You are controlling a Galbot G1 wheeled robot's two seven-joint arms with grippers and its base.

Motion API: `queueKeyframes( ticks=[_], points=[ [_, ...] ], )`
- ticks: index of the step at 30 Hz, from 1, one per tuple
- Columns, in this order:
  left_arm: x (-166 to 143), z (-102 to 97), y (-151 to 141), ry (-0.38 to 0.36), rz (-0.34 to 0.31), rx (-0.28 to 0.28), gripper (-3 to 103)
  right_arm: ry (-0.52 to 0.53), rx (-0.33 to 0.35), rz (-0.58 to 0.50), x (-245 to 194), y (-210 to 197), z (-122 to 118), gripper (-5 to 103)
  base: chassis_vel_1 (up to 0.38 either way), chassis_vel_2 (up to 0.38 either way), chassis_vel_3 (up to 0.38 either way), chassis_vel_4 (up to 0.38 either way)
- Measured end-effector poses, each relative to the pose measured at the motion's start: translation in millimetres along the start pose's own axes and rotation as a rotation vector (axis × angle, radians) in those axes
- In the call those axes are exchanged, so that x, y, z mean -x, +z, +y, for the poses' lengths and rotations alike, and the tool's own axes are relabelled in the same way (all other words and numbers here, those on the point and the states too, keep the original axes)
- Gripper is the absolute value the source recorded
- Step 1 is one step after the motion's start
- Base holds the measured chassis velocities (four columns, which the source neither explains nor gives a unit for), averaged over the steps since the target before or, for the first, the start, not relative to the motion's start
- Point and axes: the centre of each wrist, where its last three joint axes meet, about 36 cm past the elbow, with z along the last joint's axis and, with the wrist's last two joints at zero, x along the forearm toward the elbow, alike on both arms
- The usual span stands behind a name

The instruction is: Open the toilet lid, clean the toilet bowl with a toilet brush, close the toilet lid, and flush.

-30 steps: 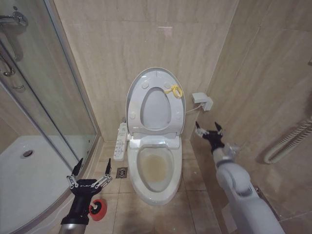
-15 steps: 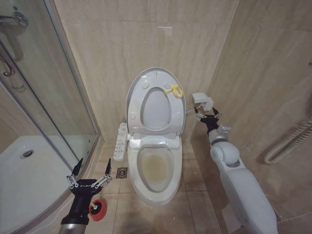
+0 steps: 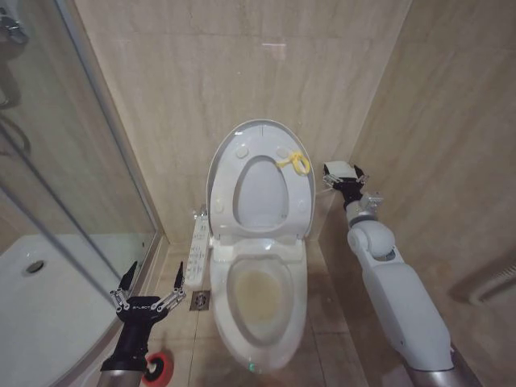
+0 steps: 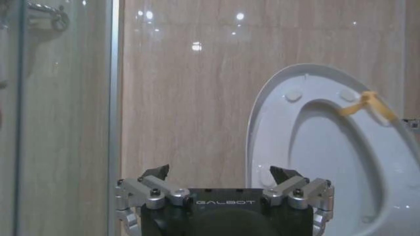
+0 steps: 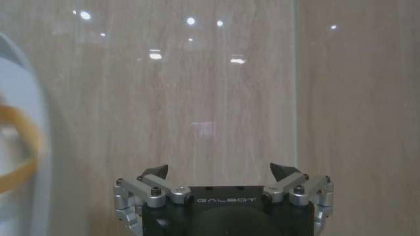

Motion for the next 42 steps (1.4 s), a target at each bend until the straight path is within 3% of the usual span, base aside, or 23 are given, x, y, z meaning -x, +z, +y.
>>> queueKeyframes(
  ticks=[8,16,23,31,42],
  points=[
    [0.1,0.0,0.0,0.0,0.0,0.0,100,-0.002,-0.021,-0.033,19.4,-7.5,2.3,100,-0.175,0.172,0.138,-0.138],
    [0.0,0.0,0.0,0.0,0.0,0.0,100,-0.069,-0.018,-0.029,18.4,-22.1,16.6,100,0.02,-0.022,-0.022,0.019],
    [0.0,0.0,0.0,0.0,0.0,0.0,100,-0.184,0.03,-0.003,-28.4,-41.6,17.6,100,0.009,-0.018,-0.014,0.003],
    [0.0,0.0,0.0,0.0,0.0,0.0,100,-0.236,0.058,0.041,-93.8,-49.5,11.7,100,0.0,0.0,0.0,0.0],
    [0.0,0.0,0.0,0.0,0.0,0.0,100,-0.158,0.071,0.062,-188.4,-84.9,18.6,100,0.0,0.0,0.0,0.0]
  ],
)
